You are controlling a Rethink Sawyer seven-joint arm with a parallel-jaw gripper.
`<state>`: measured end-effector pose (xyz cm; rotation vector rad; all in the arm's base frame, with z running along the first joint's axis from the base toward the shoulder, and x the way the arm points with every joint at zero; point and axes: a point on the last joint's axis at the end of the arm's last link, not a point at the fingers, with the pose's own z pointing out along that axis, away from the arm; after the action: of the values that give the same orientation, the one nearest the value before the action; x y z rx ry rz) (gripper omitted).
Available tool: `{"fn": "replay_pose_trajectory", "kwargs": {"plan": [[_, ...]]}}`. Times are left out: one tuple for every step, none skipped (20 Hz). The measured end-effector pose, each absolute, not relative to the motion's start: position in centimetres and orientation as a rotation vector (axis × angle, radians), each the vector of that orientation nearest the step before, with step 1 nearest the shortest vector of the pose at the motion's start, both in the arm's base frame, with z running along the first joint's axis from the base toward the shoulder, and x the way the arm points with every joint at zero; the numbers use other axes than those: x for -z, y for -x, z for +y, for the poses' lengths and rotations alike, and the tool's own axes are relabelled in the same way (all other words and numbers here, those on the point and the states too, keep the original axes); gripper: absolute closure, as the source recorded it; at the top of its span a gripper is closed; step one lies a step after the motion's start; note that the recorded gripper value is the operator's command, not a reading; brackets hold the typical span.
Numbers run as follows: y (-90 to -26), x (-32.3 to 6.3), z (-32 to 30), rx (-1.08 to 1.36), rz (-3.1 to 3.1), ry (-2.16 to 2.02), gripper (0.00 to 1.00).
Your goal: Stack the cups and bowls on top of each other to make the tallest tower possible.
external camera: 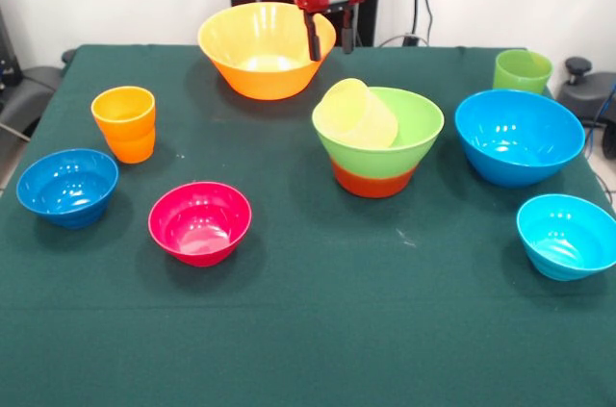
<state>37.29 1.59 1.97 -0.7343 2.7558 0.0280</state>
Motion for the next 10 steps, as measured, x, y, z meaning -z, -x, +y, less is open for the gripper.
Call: {"fn": "replay_pose_trajectory", "kwargs": {"plan": [[-37.29, -1.97, 1.62, -0.028, 2.755, 0.736, 0.0], [-37.29, -1.97, 1.67, -0.028, 2.755, 0.737, 0.0], [-37.29, -1.97, 1.72, -0.029, 2.754, 0.739, 0.0], [-37.28, -1.97, 1.72, -0.029, 2.755, 0.739, 0.0], [-37.28, -1.97, 1.72, -0.029, 2.755, 0.739, 0.0], [-37.28, -1.97, 1.72, -0.029, 2.755, 0.739, 0.0], [-37.28, -1.97, 1.72, -0.029, 2.755, 0.739, 0.0], [-37.28, -1.97, 1.72, -0.029, 2.755, 0.739, 0.0], [-37.28, -1.97, 1.72, -0.029, 2.755, 0.739, 0.0], [-37.28, -1.97, 1.72, -0.029, 2.755, 0.739, 0.0]]}}
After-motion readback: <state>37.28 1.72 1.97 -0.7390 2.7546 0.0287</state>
